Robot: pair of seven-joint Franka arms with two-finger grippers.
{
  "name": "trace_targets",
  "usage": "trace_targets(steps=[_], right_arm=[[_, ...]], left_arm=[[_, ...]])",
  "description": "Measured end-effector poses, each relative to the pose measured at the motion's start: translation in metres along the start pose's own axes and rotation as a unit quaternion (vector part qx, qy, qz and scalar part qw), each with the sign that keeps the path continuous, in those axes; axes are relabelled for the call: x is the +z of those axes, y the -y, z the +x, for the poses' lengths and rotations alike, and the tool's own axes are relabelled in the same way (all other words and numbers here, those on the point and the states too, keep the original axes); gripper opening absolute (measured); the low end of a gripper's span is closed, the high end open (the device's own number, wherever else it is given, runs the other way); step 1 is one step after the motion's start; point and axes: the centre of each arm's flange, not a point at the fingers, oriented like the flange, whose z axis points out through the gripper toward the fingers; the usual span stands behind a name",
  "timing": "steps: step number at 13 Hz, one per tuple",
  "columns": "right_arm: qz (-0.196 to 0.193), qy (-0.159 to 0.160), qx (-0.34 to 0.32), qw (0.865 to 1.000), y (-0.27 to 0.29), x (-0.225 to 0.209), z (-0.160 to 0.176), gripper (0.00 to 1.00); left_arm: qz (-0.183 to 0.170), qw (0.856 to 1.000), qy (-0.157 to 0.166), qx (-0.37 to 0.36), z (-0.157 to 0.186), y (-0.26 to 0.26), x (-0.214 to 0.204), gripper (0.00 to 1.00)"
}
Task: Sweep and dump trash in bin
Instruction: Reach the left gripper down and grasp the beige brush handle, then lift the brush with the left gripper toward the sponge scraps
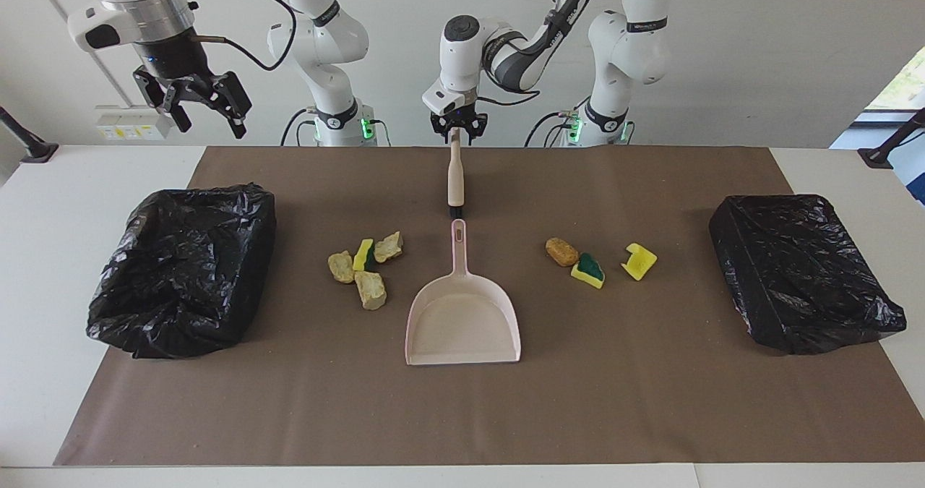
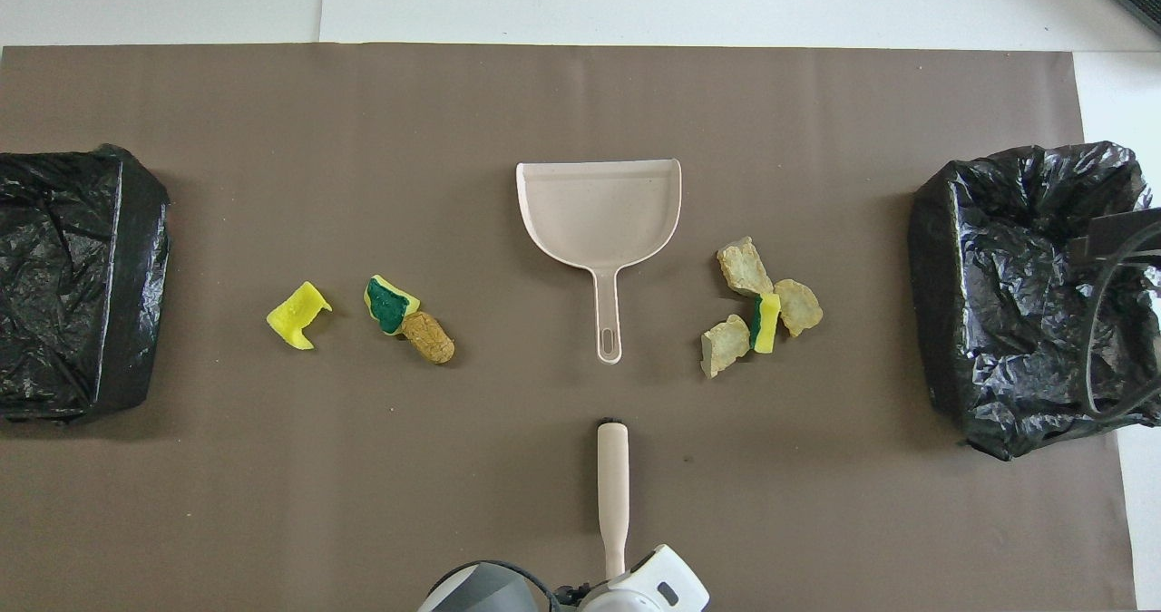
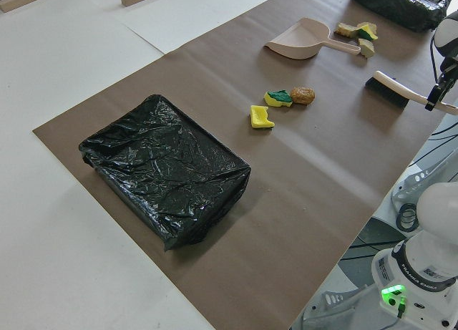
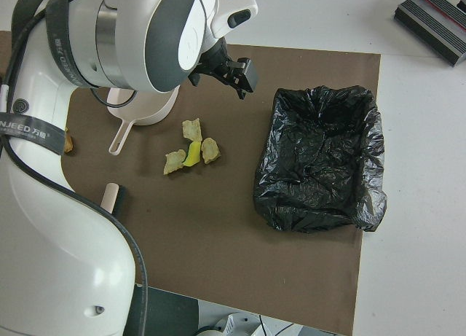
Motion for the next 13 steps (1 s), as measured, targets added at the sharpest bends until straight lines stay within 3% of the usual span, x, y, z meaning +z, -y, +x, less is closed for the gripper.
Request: trace_targets(steps=[2,8,11,13], right_arm=[[0.000,0.000,0.000,1.000,0.000,0.000,0.000,1.00],[0.000,0.000,0.000,1.000,0.000,0.000,0.000,1.00],[0.000,0.001,0.000,1.000,0.000,0.000,0.000,1.00],[-0.003,0.019,0.000,1.000,0.000,0.003,-0.004,1.00]], left_arm=[[0.000,1.000,0.000,-0.001,0.001,0.000,0.000,0.27],[0.015,1.000,0.013,-0.009,0.005,0.008,-0.004,0.26],[0.026,0.999,0.031,-0.025,0.031,0.038,-0.032,0.26],[0.032,0.998,0.040,-0.045,0.058,0.076,-0.054,0.26]])
